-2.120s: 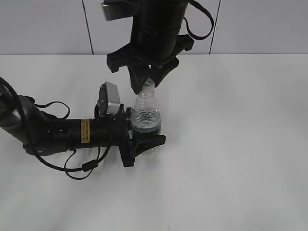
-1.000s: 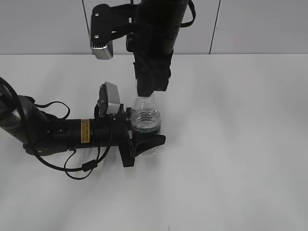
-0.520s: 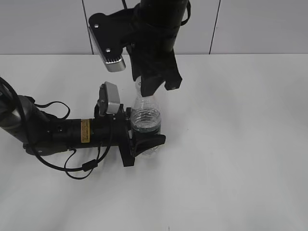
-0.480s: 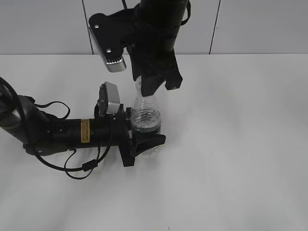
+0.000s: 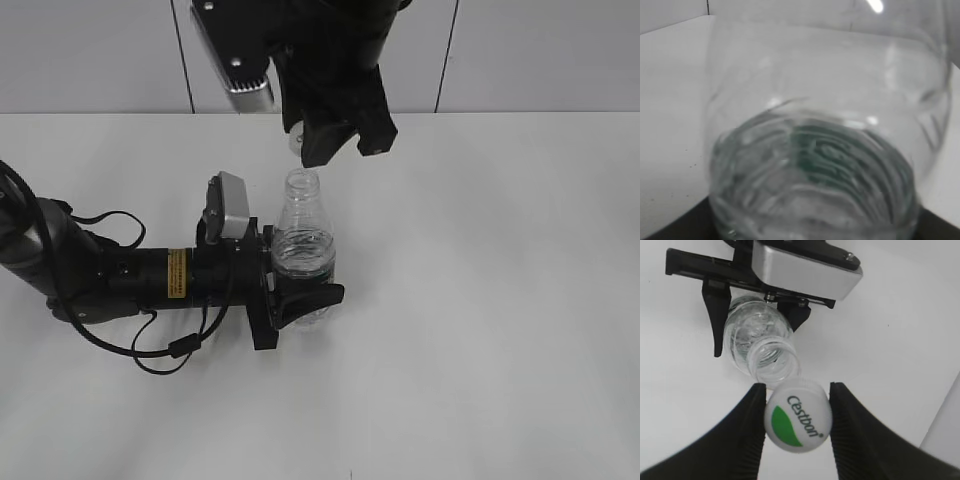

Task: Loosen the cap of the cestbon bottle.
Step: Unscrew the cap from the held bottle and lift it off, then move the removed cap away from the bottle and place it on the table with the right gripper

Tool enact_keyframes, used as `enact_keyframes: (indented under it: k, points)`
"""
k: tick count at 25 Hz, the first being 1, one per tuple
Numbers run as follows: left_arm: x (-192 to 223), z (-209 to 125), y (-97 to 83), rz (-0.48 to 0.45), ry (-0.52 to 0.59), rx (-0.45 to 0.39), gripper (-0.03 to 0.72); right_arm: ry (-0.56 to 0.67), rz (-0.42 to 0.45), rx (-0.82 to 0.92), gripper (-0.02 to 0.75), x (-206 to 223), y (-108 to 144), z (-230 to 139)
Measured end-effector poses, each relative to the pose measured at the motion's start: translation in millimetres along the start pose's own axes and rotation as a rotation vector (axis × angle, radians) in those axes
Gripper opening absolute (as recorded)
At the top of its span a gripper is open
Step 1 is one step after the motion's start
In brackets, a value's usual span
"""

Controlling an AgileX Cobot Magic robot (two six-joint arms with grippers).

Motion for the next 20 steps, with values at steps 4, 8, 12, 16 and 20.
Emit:
enact_keyframes:
  k: [4,8,12,16,20]
  points:
    - [0,0,0.0,0.0,0.0,0.006,0.41,-0.003,-0.048,0.139,0.293,-23,0,1]
    - [0,0,0.6,0.005,-0.003,0.06,0.41,-0.015,-0.09,0.403,0.293,-42,1,2]
    - [0,2,3.8,0.035,-0.016,0.062,0.41,-0.027,-0.124,0.728,0.293,-58,3,-9]
    - [0,2,5.7,0.05,-0.021,0.058,0.41,-0.014,-0.16,0.99,0.293,-69,7,-46]
    - [0,4,9.9,0.085,-0.033,0.046,0.41,0.027,-0.195,1.213,0.293,-76,19,-104]
Point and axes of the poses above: a point on each arm's last joint axis where the gripper is mounted, x pointing out along that axis toward the gripper, y along the wrist's bending axis when the last joint is at zero, z = x × y, the point moved 3 cm from there along x, pointing out along that axis toward the gripper, and after that the axes turned 11 degrees about -x, right-handed, at the moved point
